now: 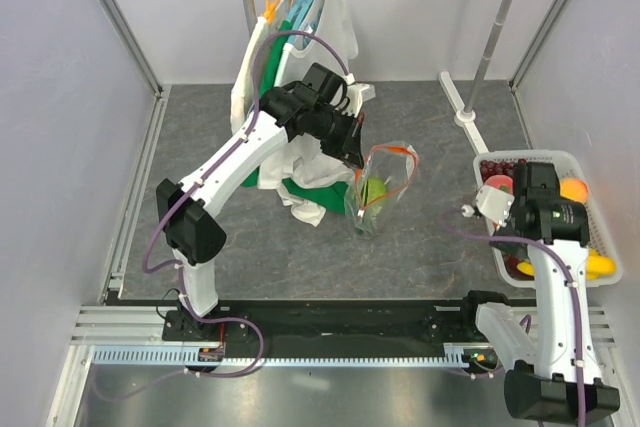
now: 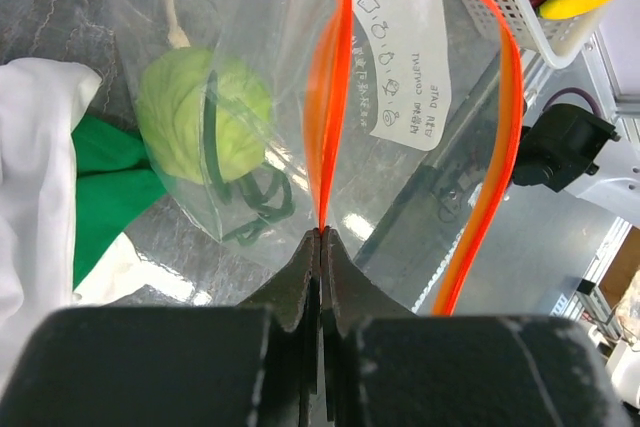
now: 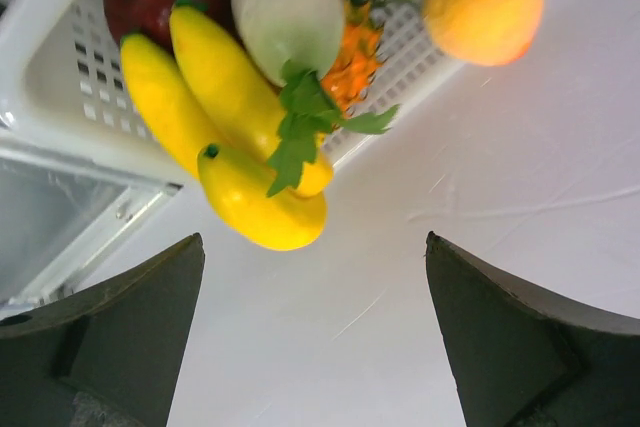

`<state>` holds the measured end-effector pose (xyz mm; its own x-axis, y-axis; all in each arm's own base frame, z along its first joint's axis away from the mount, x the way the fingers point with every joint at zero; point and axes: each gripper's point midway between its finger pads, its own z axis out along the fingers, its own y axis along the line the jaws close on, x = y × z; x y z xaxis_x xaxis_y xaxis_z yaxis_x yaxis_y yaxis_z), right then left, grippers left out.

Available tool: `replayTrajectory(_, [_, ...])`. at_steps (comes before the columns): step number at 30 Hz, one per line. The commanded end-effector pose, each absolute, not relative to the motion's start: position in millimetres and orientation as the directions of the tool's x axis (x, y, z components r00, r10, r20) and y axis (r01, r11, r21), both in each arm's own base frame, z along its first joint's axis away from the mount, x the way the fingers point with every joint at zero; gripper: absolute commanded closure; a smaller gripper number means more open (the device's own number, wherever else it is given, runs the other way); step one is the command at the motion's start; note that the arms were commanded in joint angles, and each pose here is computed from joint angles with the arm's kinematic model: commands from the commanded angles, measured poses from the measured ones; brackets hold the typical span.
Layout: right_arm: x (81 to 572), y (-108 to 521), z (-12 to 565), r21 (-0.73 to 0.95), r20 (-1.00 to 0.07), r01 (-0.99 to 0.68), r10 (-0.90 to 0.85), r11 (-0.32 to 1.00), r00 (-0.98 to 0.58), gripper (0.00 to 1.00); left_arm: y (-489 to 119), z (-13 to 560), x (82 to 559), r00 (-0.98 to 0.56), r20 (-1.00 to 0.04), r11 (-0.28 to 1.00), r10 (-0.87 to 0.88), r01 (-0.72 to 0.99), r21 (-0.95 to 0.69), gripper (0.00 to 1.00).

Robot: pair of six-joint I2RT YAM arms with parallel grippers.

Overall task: Place the food in the zip-top bag and seal the zipper
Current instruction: Pick up the fake fruit from the bin.

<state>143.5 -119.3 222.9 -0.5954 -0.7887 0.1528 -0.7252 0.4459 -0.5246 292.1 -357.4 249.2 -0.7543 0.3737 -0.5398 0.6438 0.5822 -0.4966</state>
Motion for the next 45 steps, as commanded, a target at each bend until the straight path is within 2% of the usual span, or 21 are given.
replayTrajectory(1, [109, -136, 212, -0.419, 0.364, -0.822, -0.759, 0.385, -0.540, 0.02, -362, 249, 289, -0.765, -0.533, 0.560, 0.362, 0.635, -0.531, 0.98])
replayTrajectory(5, [101, -145, 201, -0.360, 0.467, -0.855, -0.722, 0.373, -0.511, 0.02, -361, 247, 286, -0.767, -0.527, 0.555, 0.366, 0.634, -0.538, 0.98])
replayTrajectory(14, [91, -154, 185, -0.263, 0.584, -0.917, -0.707, 0.300, -0.399, 0.02, -363, 248, 285, -0.765, -0.529, 0.546, 0.366, 0.637, -0.544, 0.98])
replayTrajectory(24, [85, -155, 155, -0.136, 0.628, -0.957, -0.724, 0.257, -0.284, 0.02, -364, 250, 285, -0.767, -0.530, 0.543, 0.363, 0.636, -0.549, 0.98])
replayTrajectory(40, [110, -167, 133, -0.101, 0.645, -0.962, -0.720, 0.252, -0.257, 0.02, -365, 251, 285, -0.765, -0.530, 0.535, 0.366, 0.639, -0.553, 0.98])
replayTrajectory(45, [115, -171, 126, -0.146, 0.652, -0.963, -0.709, 0.229, -0.267, 0.02, -365, 249, 284, -0.768, -0.524, 0.535, 0.368, 0.636, -0.556, 0.98])
